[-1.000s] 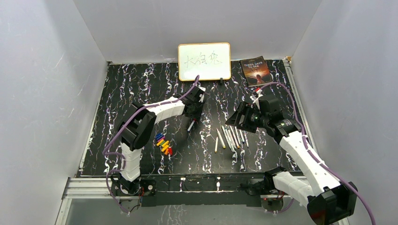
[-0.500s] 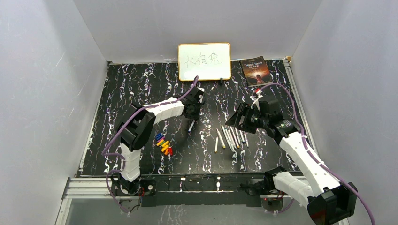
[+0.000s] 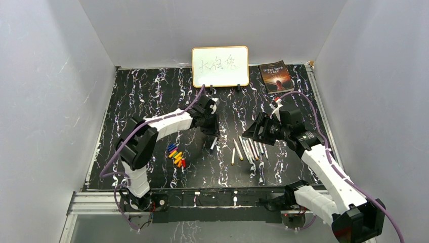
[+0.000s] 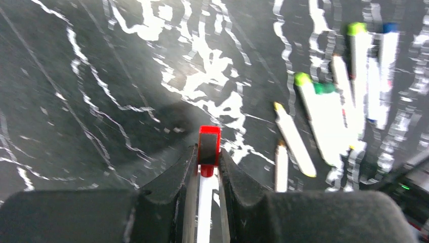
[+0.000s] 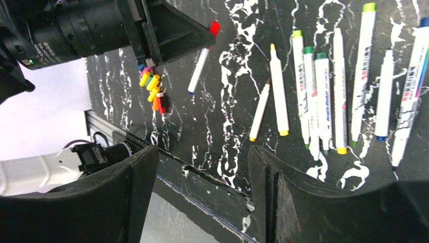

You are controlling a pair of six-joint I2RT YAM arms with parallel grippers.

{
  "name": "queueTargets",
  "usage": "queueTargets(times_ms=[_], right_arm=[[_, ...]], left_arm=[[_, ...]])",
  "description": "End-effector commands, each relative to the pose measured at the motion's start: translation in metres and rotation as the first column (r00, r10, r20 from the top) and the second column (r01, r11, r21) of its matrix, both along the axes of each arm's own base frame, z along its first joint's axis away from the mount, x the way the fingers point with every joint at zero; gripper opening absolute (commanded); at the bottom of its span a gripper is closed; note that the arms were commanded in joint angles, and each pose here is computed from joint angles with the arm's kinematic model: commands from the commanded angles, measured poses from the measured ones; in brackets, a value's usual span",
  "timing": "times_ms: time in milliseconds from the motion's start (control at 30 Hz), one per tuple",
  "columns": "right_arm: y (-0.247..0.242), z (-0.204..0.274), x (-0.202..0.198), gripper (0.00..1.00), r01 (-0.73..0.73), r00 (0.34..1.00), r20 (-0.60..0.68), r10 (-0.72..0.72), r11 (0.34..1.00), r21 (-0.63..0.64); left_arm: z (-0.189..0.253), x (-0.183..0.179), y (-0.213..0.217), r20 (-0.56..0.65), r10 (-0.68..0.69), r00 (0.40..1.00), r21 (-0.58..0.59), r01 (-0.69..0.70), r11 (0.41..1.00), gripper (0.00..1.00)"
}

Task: Open the pen caps
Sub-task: Pick up the pen from the center of the board.

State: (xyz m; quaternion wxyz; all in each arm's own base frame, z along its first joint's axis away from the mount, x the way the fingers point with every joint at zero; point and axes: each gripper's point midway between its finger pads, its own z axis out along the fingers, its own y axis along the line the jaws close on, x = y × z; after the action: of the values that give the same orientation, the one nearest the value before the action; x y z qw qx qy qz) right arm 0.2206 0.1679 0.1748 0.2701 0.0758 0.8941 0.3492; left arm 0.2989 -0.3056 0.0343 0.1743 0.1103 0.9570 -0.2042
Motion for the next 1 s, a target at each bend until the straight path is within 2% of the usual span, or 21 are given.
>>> queueTargets(times_ms=[0, 200, 433, 800, 967], right_arm=[[0.011, 0.027, 0.006, 0.62, -0.033, 0.994, 0.110, 0.022, 0.995, 0.095], [0.019, 0.034, 0.004, 0.57, -0.053, 0.990, 0.137, 0.030, 0.985, 0.166], [0.019, 0.041, 0.008, 0.49, -0.015, 0.988, 0.152, -0.018, 0.977, 0.212], [0.029, 0.045, 0.020, 0.43, -0.005, 0.988, 0.151, -0.037, 0.963, 0.270], [0.038, 0.043, 0.026, 0.43, -0.016, 0.990, 0.142, -0.026, 0.958, 0.287]], left_arm=[[0.068, -0.017, -0.035, -0.022, 0.004, 1.000, -0.292, -0.010, 0.956, 0.11], [0.107, -0.027, -0.046, -0.046, 0.048, 0.998, -0.459, -0.064, 0.886, 0.11], [0.151, -0.034, -0.052, -0.091, 0.144, 0.985, -0.655, -0.169, 0.737, 0.12], [0.171, -0.038, -0.056, -0.148, 0.190, 0.971, -0.751, -0.235, 0.617, 0.13], [0.176, -0.039, -0.059, -0.161, 0.197, 0.967, -0.772, -0.247, 0.585, 0.13]])
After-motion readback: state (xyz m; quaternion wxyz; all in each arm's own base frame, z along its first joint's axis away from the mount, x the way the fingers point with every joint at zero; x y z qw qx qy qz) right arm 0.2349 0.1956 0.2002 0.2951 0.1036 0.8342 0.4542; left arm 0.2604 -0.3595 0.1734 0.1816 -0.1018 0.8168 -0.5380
